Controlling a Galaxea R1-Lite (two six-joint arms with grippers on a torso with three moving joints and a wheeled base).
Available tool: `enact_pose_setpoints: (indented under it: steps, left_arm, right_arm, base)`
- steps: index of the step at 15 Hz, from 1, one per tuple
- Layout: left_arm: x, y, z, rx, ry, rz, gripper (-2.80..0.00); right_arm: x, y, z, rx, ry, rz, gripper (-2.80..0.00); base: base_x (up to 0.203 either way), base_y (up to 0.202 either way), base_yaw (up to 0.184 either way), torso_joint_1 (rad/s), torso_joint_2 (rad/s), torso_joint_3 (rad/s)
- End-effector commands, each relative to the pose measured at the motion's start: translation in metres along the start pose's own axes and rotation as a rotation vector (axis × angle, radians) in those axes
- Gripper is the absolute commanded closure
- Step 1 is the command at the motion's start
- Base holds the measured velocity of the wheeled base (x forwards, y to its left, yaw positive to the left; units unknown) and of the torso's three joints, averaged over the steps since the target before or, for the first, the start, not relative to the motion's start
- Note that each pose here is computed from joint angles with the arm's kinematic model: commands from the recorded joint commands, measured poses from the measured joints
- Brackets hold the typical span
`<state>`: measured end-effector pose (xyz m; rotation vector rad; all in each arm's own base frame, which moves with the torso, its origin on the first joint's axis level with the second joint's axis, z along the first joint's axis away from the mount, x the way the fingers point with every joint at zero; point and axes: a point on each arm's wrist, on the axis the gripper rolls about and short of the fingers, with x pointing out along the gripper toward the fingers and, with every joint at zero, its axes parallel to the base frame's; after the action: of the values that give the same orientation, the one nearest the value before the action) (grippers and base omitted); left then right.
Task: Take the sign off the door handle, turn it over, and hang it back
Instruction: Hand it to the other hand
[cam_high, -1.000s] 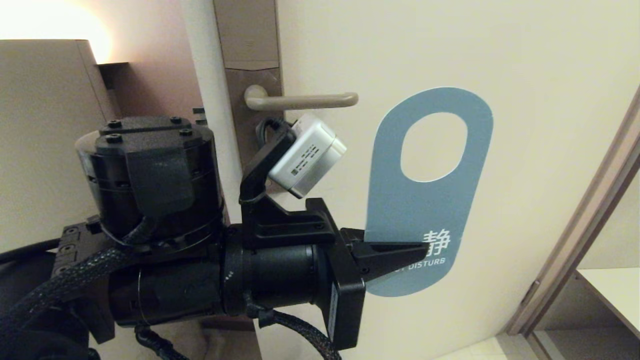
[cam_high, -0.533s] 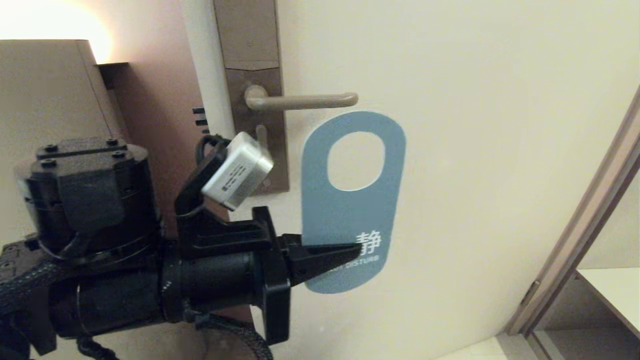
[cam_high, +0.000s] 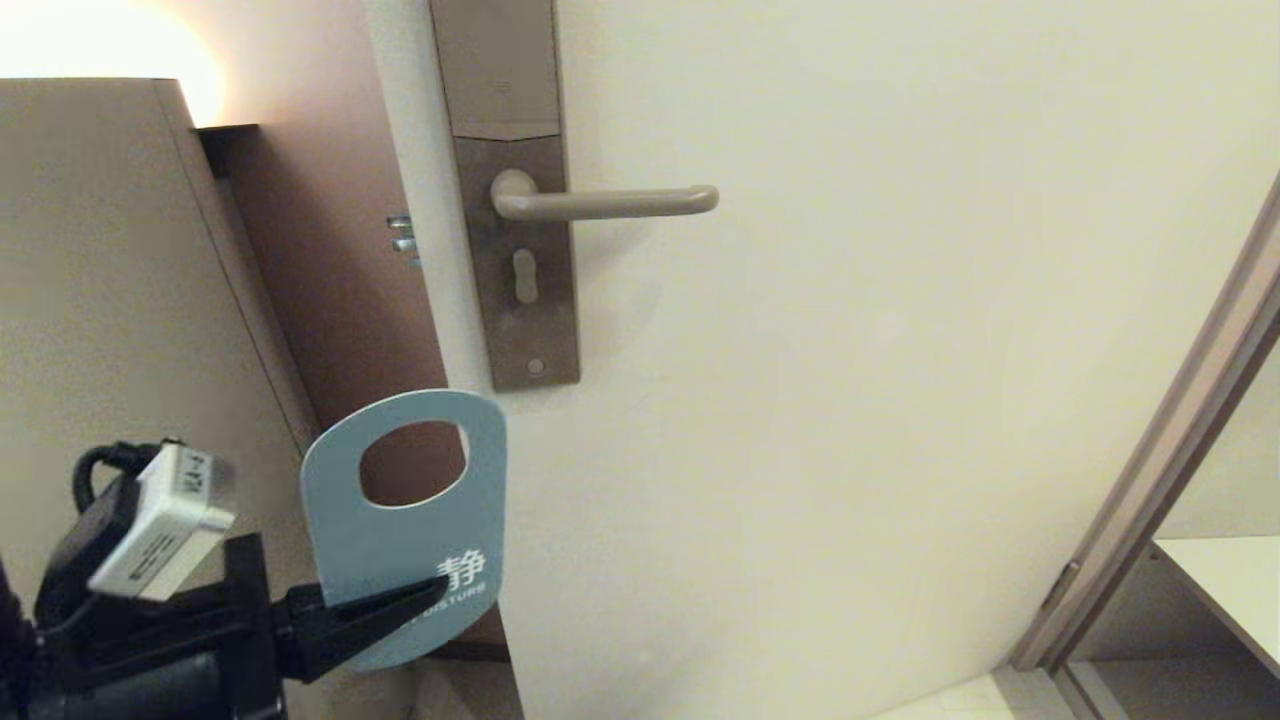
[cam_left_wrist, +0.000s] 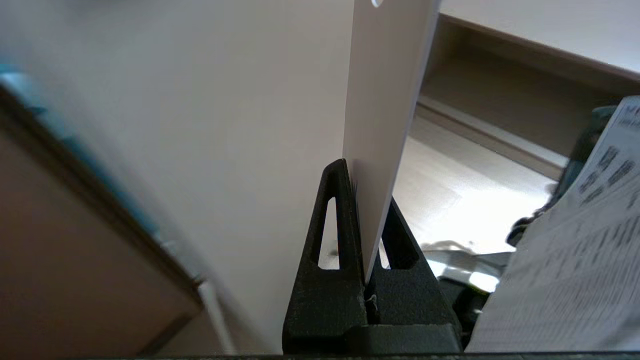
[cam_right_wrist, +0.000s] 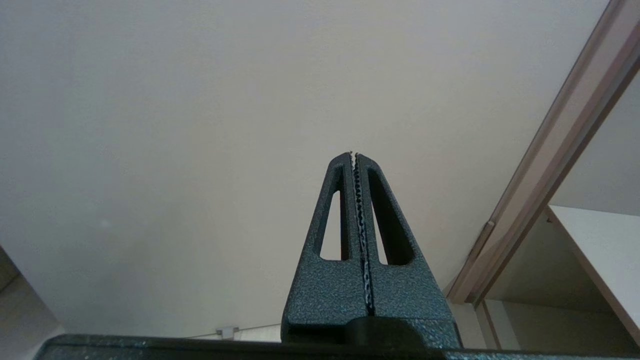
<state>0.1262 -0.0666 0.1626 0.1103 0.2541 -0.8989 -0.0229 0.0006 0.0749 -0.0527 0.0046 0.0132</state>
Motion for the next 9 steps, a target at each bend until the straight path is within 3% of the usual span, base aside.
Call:
enact_pose_setpoints:
  steps: [1,9]
  left_arm:
    - [-0.014,-0.003,-0.003,0.020,-0.037,0.022,0.00]
    - [0.011,0.006,0.024,0.032,-0.059,-0.082,0.00]
  right_arm:
    - [0.000,0.000,0.000,-0.001,0.001,0.001,0.00]
    - [0.000,0.000,0.000,-0.001,0.001,0.000,0.00]
  base:
    - [0.000,0.000,0.000,0.000,0.00,0.000]
    - [0.000,0.000,0.000,0.000,0.00,0.000]
